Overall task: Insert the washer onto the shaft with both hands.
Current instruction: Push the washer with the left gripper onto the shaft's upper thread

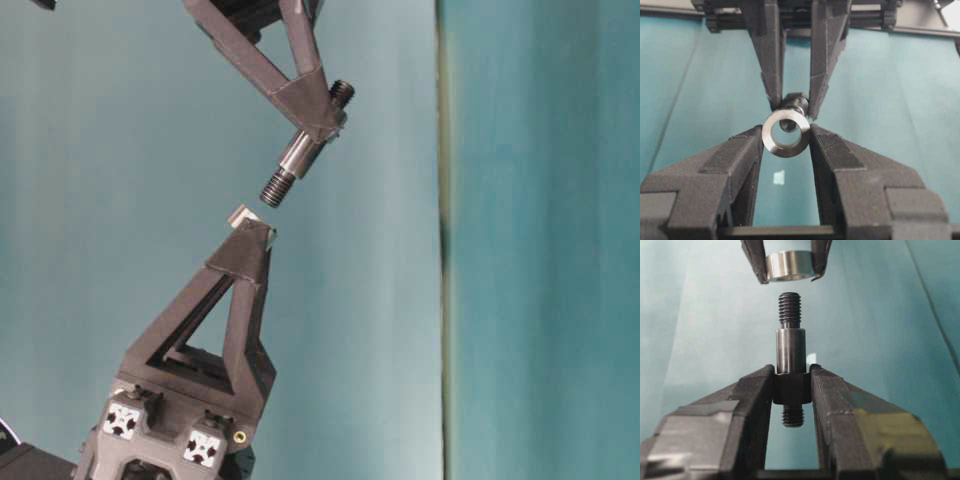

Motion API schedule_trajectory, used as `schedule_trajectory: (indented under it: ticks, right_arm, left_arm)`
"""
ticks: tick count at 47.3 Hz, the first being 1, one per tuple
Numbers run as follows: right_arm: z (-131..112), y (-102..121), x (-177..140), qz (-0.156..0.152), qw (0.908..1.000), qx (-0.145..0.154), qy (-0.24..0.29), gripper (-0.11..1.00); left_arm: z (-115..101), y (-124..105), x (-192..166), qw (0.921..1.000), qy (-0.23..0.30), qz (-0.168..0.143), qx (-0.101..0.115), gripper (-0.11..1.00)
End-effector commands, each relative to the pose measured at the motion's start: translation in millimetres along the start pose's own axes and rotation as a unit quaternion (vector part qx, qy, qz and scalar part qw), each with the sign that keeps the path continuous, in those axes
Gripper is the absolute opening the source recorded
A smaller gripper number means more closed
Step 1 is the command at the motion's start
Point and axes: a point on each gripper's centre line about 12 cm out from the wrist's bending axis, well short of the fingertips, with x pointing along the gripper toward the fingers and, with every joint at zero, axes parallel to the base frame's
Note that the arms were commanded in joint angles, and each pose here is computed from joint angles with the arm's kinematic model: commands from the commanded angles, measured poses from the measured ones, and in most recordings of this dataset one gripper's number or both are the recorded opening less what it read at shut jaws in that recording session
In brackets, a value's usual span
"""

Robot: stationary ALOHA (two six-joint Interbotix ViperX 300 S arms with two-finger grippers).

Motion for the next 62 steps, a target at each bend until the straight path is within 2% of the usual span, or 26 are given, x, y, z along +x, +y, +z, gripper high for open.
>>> schedule_trajectory:
  ticks: [1, 29, 62]
  right_arm:
    - [9.4, 0.9, -2.5, 0.003, 0.9998, 0.006, -0.018, 0.0]
    - [11.6, -0.8, -2.3, 0.0, 0.9997, 0.008, -0.021, 0.0]
    - [11.9, -1.8, -1.8, -0.002, 0.9998, 0.008, -0.019, 0.0]
  left_arm:
    - [11.4, -2.0, 1.6, 0.9999, -0.017, -0.003, 0.003, 0.35]
    - [10.2, -0.6, 15.7, 0.9999, -0.012, -0.001, 0.008, 0.35]
    - [-2.6, -3.4, 38.8, 0.9996, 0.026, -0.003, 0.01, 0.35]
